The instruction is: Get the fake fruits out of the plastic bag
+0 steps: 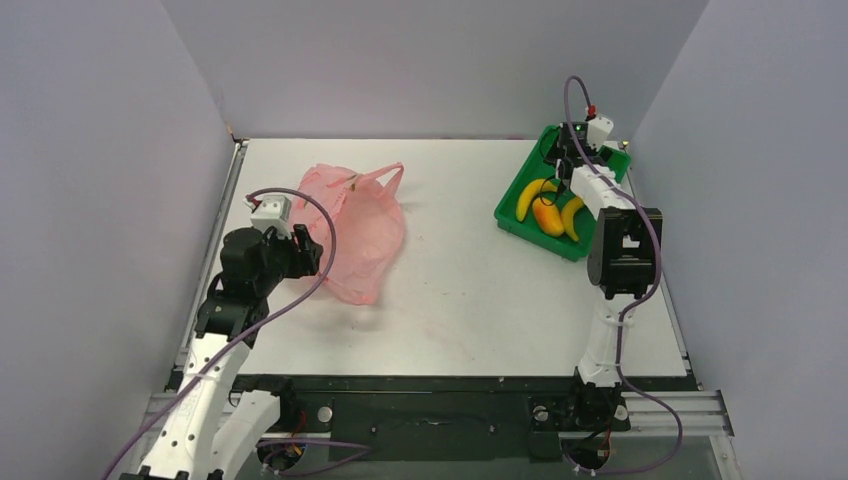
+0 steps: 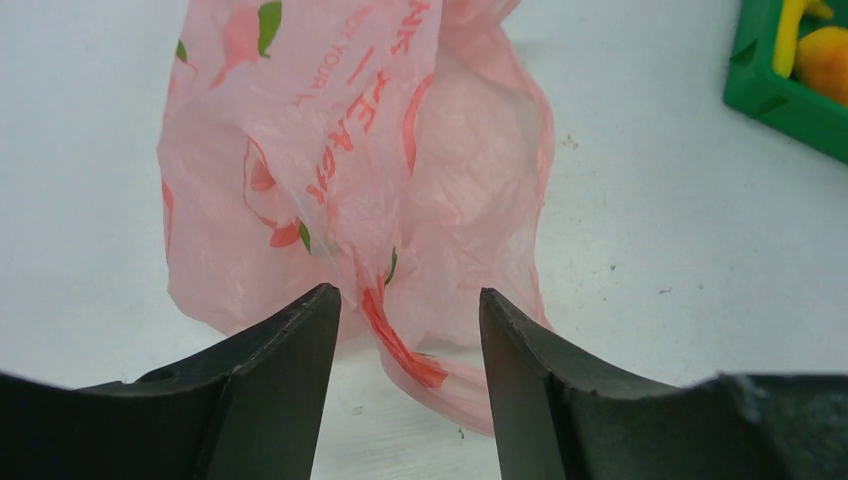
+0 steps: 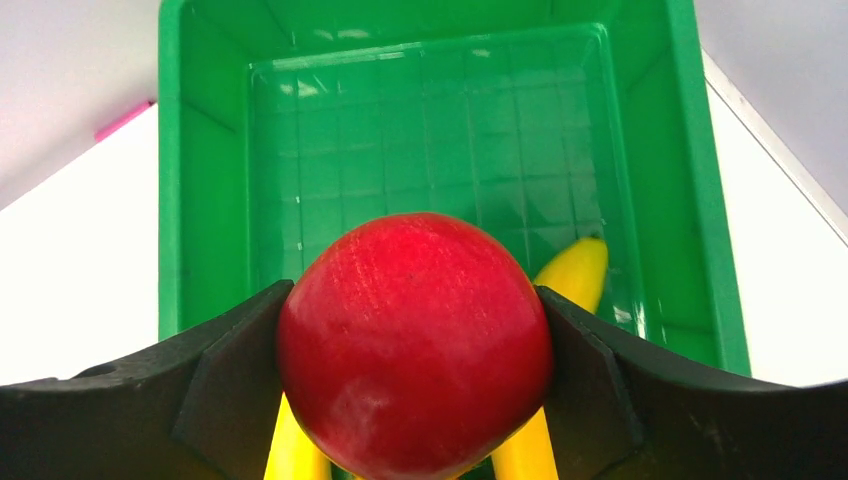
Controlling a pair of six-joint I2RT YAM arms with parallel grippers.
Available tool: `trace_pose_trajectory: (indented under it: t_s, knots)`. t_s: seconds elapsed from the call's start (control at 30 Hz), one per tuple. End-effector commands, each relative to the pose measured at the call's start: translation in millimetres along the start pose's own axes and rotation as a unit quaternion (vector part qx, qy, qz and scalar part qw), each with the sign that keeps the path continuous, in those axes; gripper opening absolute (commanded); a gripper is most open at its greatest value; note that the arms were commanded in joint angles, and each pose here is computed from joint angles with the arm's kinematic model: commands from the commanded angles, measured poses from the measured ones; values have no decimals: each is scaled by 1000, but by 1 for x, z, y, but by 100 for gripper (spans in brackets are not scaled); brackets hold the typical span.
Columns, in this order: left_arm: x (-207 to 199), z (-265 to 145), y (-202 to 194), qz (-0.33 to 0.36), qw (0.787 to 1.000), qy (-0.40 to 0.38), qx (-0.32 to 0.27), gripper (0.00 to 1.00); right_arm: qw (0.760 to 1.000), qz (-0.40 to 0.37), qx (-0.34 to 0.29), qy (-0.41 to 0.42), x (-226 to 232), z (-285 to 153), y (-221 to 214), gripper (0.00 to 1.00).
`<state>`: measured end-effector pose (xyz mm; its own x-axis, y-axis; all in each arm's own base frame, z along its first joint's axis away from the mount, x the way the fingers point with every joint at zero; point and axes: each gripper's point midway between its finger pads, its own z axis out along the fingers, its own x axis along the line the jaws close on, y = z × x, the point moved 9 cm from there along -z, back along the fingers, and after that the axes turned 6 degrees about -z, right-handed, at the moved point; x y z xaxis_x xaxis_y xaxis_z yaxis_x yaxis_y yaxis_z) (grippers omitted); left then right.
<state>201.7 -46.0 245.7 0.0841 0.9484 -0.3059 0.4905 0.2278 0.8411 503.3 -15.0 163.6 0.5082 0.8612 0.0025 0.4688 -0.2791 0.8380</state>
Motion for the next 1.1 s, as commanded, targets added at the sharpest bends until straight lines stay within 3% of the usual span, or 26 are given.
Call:
trace_pose_trajectory:
  t_s: [0.0,0.27,0.63,0.8,1.07]
  knots:
    - [-5,-13,19,19,996,-25,-88,52,1000,10,-15,-21,1,18,25,41]
    - [-6,-20,21,23,994,-30,-106,52,999,47,0,-16,-1,53,39,53]
    - [-9,-23,21,29,992,-49,-114,51,998,58,16,-16,2,84,40,79]
    - [-11,-24,21,31,991,-58,-117,51,999,37,1,-17,5,74,52,92]
    - [-15,-27,21,33,989,-76,-124,52,999,35,-18,-26,-4,22,79,97]
